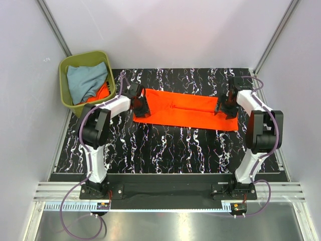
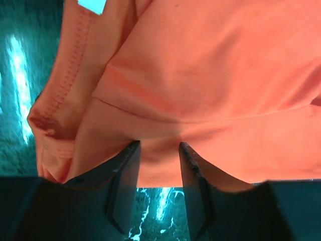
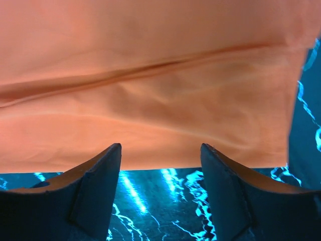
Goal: Fold and stack the t-shirts
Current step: Fold the tshirt
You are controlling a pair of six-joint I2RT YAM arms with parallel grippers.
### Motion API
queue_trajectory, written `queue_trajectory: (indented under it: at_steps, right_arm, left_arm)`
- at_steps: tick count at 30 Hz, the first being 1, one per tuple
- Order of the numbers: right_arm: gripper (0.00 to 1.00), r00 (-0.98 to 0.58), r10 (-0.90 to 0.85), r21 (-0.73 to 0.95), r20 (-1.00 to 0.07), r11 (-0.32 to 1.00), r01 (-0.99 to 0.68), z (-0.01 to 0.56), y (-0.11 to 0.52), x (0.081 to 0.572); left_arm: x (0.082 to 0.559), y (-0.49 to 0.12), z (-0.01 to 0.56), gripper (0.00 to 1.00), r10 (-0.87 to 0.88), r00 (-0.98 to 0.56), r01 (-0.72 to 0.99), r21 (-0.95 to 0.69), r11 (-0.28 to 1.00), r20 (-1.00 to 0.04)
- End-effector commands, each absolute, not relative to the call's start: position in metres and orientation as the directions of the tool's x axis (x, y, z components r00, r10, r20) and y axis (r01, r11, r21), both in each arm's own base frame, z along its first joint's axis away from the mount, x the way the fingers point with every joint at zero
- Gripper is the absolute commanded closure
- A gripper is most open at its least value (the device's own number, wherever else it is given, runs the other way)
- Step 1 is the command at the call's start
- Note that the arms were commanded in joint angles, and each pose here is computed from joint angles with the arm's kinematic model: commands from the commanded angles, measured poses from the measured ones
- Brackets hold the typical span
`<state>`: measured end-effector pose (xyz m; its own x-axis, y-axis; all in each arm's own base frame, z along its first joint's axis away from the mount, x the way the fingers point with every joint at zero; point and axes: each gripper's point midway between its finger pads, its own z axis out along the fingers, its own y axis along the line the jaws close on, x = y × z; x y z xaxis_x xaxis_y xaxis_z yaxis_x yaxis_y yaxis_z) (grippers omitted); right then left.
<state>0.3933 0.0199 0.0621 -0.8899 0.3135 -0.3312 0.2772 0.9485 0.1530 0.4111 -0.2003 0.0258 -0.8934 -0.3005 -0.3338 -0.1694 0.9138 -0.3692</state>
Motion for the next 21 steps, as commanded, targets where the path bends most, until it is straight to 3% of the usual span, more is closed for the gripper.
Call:
queue_trajectory:
  at_steps: [1,4,5,6,11,14,21]
  right_arm:
    - [0.31,-0.846,0.367,0.173,-0.386,0.930,0.325,0.079,0.008,0.394]
    - [0.43,-0.840,0.394,0.173,-0.373,0.919,0.355,0.074,0.001,0.390]
    - [0.54,-0.835,0.408,0.167,-0.370,0.913,0.372,0.072,-0.003,0.389]
    - [0.56,-0.827,0.426,0.165,-0.368,0.905,0.393,0.071,-0.009,0.388]
    - [0.60,-0.793,0.494,0.165,-0.356,0.869,0.467,0.065,-0.026,0.386]
    - [0.69,-0.779,0.531,0.157,-0.333,0.846,0.509,0.054,-0.037,0.380]
    - [0.71,-0.778,0.542,0.083,-0.319,0.833,0.546,0.038,-0.052,0.356]
  left_arm:
    - [0.434,-0.198,0.035,0.57,-0.272,-0.868,-0.127,-0.343,0.931,-0.416]
    - [0.435,-0.200,0.032,0.57,-0.259,-0.874,-0.116,-0.343,0.932,-0.410]
    - [0.435,-0.202,0.031,0.57,-0.253,-0.877,-0.107,-0.346,0.932,-0.408]
    - [0.435,-0.202,0.031,0.57,-0.251,-0.879,-0.106,-0.345,0.932,-0.406]
    - [0.435,-0.202,0.032,0.57,-0.238,-0.881,-0.091,-0.348,0.933,-0.409]
    - [0.436,-0.201,0.032,0.57,-0.231,-0.881,-0.084,-0.344,0.935,-0.412]
    - [0.436,-0.193,0.030,0.57,-0.235,-0.885,-0.088,-0.350,0.933,-0.402]
